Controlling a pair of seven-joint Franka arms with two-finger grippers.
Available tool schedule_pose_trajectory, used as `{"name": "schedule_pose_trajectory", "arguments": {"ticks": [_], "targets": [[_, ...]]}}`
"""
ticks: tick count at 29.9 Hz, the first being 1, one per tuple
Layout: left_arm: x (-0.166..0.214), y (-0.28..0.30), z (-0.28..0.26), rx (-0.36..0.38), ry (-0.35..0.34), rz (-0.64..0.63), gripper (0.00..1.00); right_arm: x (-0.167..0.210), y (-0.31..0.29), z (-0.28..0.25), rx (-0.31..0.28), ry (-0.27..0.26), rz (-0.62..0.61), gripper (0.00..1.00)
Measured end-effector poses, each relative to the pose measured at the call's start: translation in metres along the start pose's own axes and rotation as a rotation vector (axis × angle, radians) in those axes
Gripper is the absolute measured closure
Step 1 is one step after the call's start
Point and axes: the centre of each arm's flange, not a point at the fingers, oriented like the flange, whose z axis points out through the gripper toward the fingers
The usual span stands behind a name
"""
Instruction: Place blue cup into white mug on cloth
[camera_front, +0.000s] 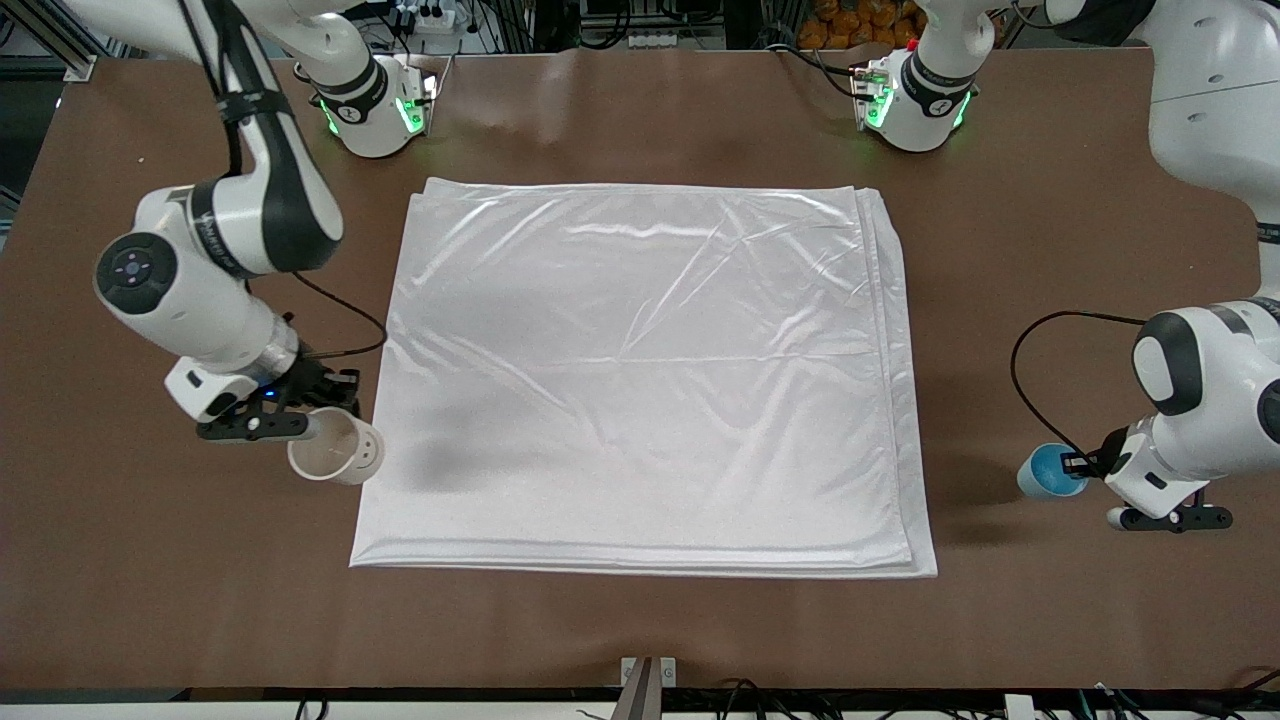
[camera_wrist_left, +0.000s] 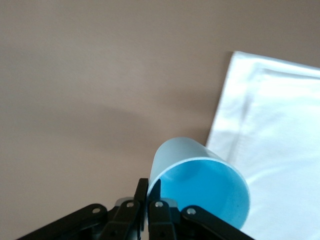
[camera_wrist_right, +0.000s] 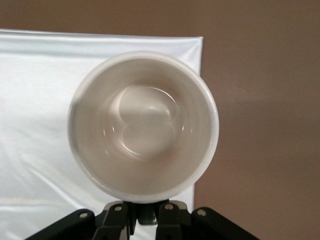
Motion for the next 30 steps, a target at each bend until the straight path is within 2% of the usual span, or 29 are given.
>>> {"name": "schedule_pose_trajectory", "arguments": {"ticks": [5, 11, 19, 30], "targets": [[-0.014, 0.039, -0.002, -0.009, -0.02, -0.056, 0.96, -0.021, -0.058, 0.032, 0.004, -0.005, -0.013, 0.81], [-0.031, 0.078, -0.004, -0.03, -0.048, -0.112, 0.96, -0.036, -0.095, 0.077, 0.039, 0.03, -0.054, 0.81], [-0.061, 0.13, -0.015, -0.021, -0.092, -0.175, 0.96, -0.045, -0.103, 0.121, 0.03, 0.024, -0.071, 0.81], [-0.096, 0.184, -0.039, -0.015, -0.101, -0.219, 0.96, -0.048, -0.105, 0.129, -0.005, 0.045, -0.12, 0.79]]}}
